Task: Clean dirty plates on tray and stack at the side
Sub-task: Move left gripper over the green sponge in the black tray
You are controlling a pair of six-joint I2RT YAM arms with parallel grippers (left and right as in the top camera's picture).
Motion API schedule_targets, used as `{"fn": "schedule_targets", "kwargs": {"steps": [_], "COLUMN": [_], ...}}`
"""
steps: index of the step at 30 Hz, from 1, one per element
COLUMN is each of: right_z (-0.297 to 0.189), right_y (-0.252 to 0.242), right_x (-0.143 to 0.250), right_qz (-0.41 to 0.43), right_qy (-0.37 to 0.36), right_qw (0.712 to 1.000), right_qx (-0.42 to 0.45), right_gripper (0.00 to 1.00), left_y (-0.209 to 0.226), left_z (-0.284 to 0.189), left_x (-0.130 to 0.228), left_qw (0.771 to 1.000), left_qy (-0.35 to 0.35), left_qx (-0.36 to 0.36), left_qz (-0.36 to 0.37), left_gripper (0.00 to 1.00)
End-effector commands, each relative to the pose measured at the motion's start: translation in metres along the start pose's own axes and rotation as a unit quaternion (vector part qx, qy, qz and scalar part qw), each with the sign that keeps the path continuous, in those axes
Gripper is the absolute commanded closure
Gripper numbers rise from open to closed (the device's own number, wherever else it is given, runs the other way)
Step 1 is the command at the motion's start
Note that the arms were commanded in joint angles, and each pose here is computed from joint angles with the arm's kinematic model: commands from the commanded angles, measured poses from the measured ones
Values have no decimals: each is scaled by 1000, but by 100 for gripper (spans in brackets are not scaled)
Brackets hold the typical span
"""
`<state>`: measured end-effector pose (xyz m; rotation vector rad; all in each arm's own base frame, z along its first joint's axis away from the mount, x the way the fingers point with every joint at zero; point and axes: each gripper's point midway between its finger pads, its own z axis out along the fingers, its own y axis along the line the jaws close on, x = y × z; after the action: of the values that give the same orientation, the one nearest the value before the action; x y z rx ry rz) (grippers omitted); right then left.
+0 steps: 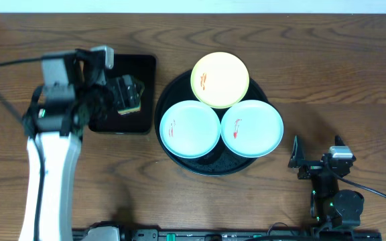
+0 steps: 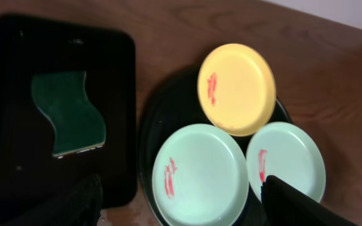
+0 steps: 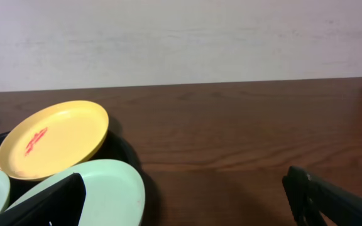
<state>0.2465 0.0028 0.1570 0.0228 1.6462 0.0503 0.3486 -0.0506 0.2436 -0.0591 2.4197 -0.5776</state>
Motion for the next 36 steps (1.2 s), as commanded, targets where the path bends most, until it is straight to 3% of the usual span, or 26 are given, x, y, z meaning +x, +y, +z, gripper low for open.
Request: {"fn": "schedule_targets", "kwargs": {"steps": [1, 5, 11, 20, 25, 36], "right_z": [0, 0, 0, 0, 0, 0], "right_y": [-3, -3, -3, -3, -3, -3], "right_x": [1, 1, 1, 1, 1, 1], "right_qz": [5, 5, 5, 5, 5, 5], "right_qy": [0, 0, 0, 0, 0, 0], "right_qw": [1000, 1000, 1000, 1000, 1000, 1000], "right_qx": [5, 5, 6, 5, 6, 5], "right_gripper": [1, 1, 1, 1, 1, 1], "left_y": [8, 49, 88, 112, 114, 113], "left_z": [22, 33, 46, 91, 94, 95], "left_x": [-7, -14, -16, -2, 2, 3], "left_qw": [999, 988, 964, 954, 938, 938], "left_qy": [16, 16, 68, 109, 97, 98], "left_qx": [1, -104, -208, -222, -231, -231], "left_qz": [-43, -118, -153, -170, -241, -241], "left_gripper": [18, 19, 18, 18, 18, 18]}}
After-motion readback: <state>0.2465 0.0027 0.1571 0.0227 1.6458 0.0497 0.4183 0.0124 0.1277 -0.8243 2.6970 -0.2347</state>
